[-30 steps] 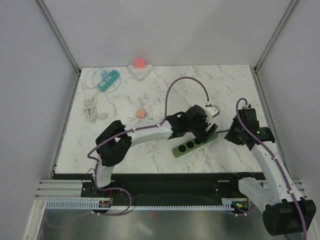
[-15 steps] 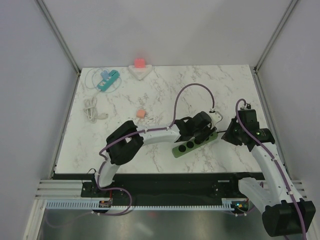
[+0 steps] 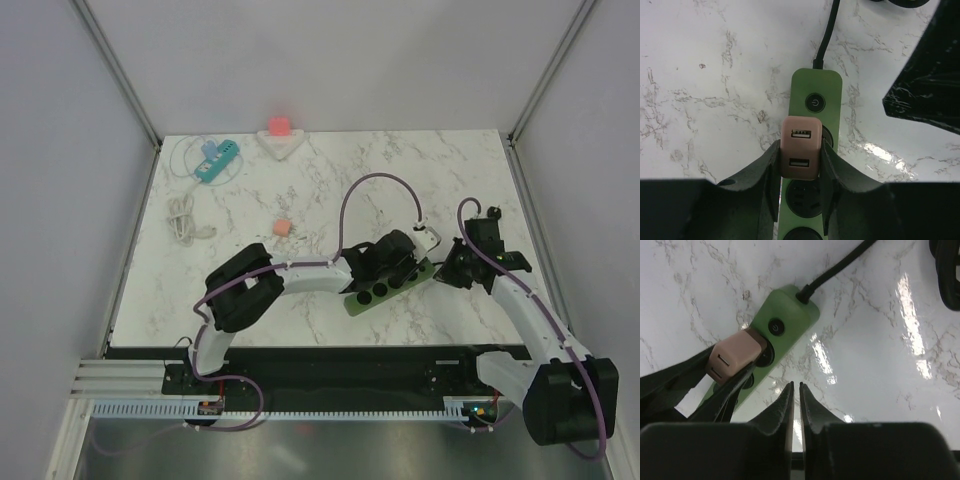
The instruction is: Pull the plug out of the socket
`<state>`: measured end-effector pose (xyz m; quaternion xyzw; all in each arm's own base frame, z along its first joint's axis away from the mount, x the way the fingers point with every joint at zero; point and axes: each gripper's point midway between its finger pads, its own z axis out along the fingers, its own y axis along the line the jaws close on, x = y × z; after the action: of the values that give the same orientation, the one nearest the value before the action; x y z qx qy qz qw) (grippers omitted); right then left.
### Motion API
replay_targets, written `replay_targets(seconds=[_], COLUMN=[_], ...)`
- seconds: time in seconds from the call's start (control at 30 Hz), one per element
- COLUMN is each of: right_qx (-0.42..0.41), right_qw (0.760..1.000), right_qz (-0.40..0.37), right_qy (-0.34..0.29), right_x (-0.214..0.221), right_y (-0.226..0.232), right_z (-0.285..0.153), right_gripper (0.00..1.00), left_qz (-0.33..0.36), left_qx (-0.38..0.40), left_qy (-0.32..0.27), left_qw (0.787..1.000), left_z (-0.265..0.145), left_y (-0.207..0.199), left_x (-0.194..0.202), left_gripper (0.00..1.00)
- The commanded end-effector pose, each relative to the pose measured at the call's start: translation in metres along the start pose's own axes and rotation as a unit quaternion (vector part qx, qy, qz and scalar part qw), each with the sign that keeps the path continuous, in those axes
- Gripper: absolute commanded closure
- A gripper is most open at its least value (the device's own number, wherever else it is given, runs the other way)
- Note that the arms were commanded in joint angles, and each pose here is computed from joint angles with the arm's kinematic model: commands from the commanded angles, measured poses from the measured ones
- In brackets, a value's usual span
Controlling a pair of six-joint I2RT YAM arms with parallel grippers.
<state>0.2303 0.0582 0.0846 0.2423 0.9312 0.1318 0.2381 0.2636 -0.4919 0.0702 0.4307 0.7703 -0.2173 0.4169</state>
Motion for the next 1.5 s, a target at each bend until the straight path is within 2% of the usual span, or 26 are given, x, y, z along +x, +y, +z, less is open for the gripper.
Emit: replay_targets(seconds=[0.0, 0.1, 0.17, 0.37, 0.6, 1.07, 1.33, 1.47], right_qx=[-0.041, -0.051, -0.05, -0.048, -0.039, -0.039, -0.003, 0.018], right_qw=[0.999, 0.998, 0.998, 0.999, 0.999, 0.999, 0.999, 0.998], right_qz=[-0.003, -0.002, -0.006, -0.016, -0.022, -0.027, -0.026, -0.02], right_qy=[-0.036, -0.03, -0.026, -0.012, 0.008, 0.013, 0.044, 0.054], right_x=[-0.025, -0.027, -0.028, -0.031, -0.026, -0.033, -0.007, 0.007], right_y=[0.021, 0.025, 0.027, 0.028, 0.025, 0.03, 0.005, -0.011], right_z=[0.005, 0.014, 0.018, 0.031, 0.046, 0.05, 0.065, 0.071], right_gripper=[0.86, 0.96, 0.97, 0.88, 0.88, 0.88, 0.87, 0.87], left_qz=[-0.003, -0.011, -0.013, -0.019, -0.024, -0.021, -0.02, -0.031], left_qx=[-0.016, -0.017, -0.017, -0.008, 0.001, 0.002, 0.0, -0.002], left_qy=[-0.027, -0.038, -0.039, -0.042, -0.043, -0.043, -0.051, -0.068], left_qw=[0.999, 0.999, 0.999, 0.999, 0.999, 0.999, 0.998, 0.997], left_z=[-0.018, -0.023, -0.024, -0.025, -0.024, -0.025, -0.026, -0.027], left_y=[0.008, 0.009, 0.009, 0.005, 0.002, 0.001, 0.003, 0.002], left_x=[-0.011, -0.012, -0.011, -0.013, -0.013, -0.016, -0.024, -0.041], left_gripper=[0.98, 0.98, 0.98, 0.98, 0.98, 0.98, 0.98, 0.98])
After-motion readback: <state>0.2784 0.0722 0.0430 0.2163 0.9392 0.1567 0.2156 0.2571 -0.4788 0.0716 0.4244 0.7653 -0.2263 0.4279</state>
